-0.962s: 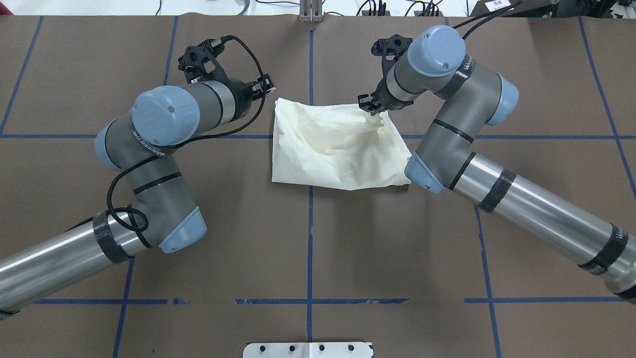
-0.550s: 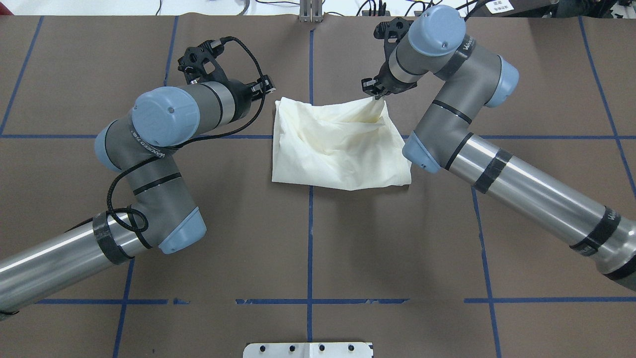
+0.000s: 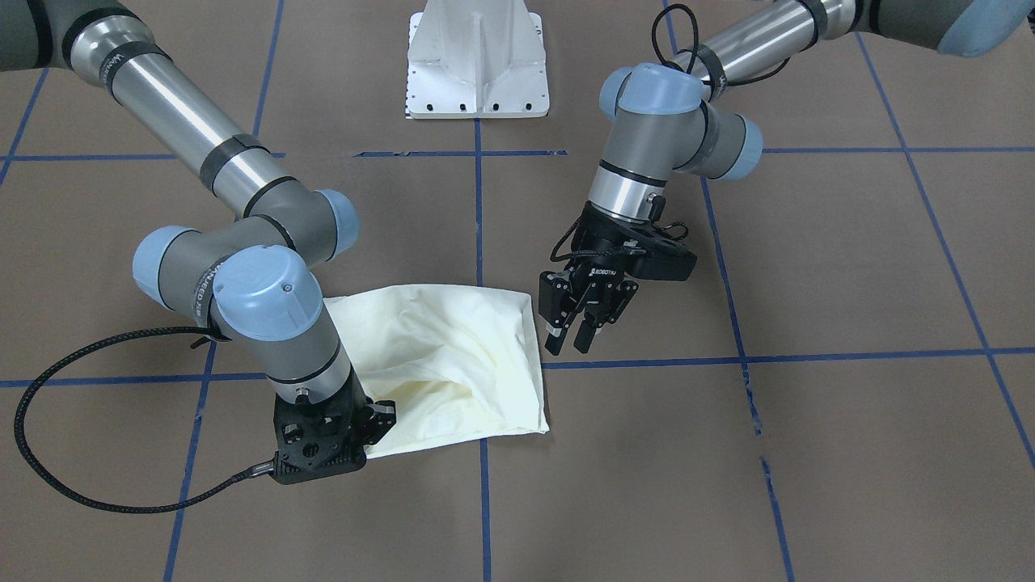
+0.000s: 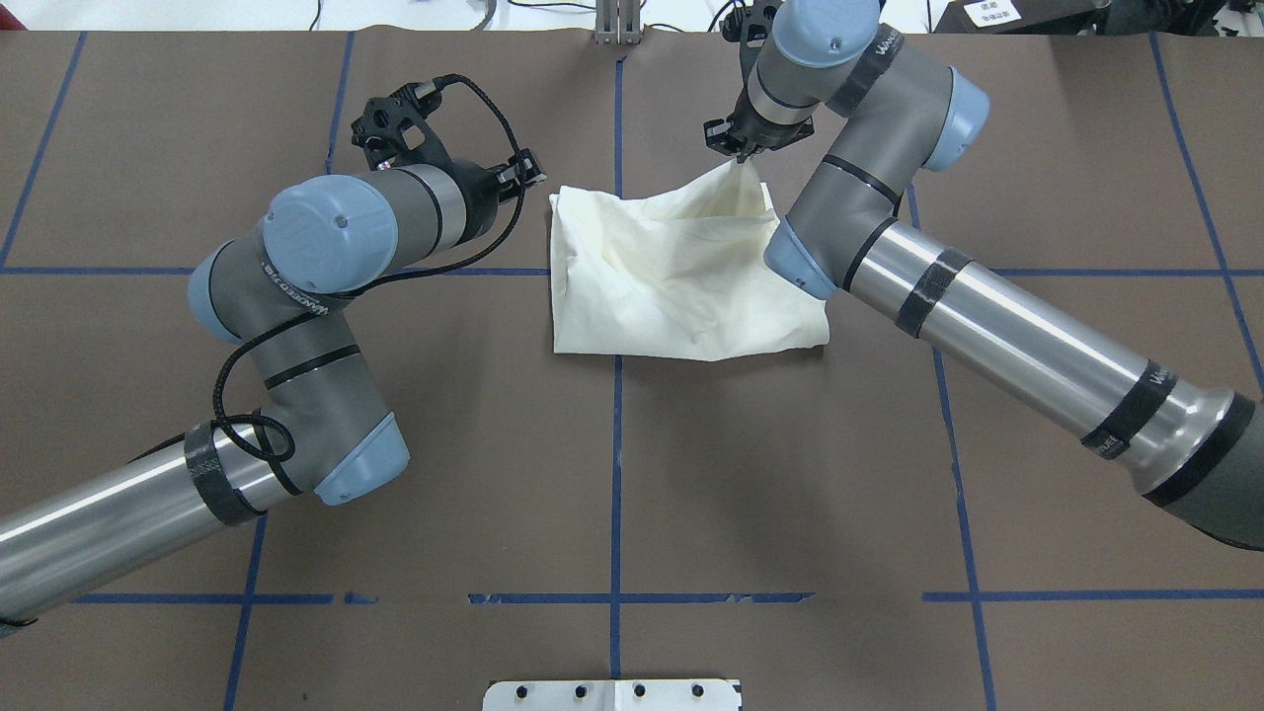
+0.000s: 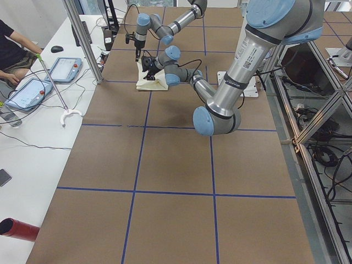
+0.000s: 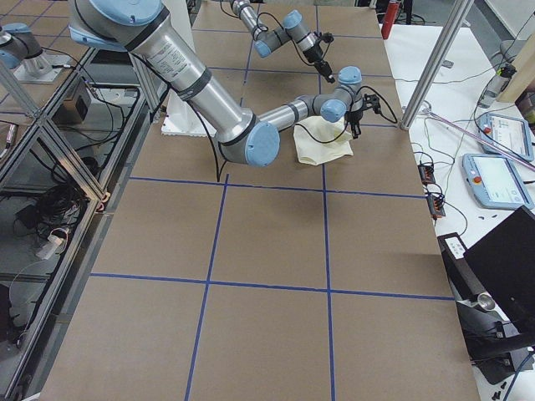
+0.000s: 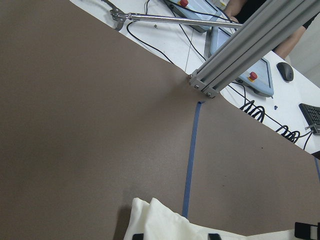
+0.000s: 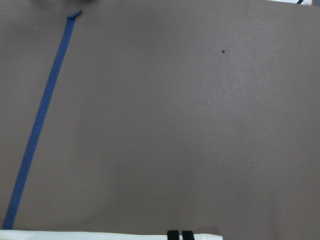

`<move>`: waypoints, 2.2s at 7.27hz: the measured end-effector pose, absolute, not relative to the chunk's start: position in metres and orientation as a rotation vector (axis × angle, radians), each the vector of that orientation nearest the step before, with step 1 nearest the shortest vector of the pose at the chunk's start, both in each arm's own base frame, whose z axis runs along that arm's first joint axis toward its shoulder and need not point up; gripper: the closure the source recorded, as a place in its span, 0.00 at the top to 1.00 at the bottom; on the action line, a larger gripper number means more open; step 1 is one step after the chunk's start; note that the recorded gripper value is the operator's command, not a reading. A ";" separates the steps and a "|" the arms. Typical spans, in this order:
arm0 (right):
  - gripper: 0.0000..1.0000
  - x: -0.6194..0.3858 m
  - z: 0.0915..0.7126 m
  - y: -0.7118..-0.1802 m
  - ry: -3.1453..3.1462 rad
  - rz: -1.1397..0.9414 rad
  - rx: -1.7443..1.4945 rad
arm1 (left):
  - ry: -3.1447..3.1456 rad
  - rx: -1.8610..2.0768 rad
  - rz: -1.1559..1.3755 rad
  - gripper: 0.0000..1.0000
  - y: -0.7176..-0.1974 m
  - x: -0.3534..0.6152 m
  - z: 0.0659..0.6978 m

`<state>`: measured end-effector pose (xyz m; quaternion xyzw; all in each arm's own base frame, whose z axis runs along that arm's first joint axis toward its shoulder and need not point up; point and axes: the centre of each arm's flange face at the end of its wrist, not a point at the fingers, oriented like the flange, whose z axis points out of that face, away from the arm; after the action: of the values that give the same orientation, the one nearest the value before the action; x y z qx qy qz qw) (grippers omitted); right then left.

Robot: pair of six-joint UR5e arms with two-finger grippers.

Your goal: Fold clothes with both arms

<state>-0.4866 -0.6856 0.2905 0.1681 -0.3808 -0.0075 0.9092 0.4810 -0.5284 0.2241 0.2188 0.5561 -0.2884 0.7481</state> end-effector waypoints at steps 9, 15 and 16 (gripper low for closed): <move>0.93 -0.430 0.292 -0.615 -0.874 0.114 0.225 | 1.217 0.472 -0.631 0.53 -0.527 0.482 0.226; 0.57 -0.447 0.332 -0.622 -0.924 0.874 -0.155 | 1.220 0.474 -0.630 0.53 -0.525 0.483 0.224; 0.48 -0.451 0.326 -0.625 -0.930 0.885 -0.162 | 1.220 0.473 -0.629 0.53 -0.525 0.484 0.224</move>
<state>-0.4508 -0.6250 0.3260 -0.0753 -0.4332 0.4123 0.7979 0.4836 -0.5249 0.2243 0.2162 0.5579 -0.2875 0.7479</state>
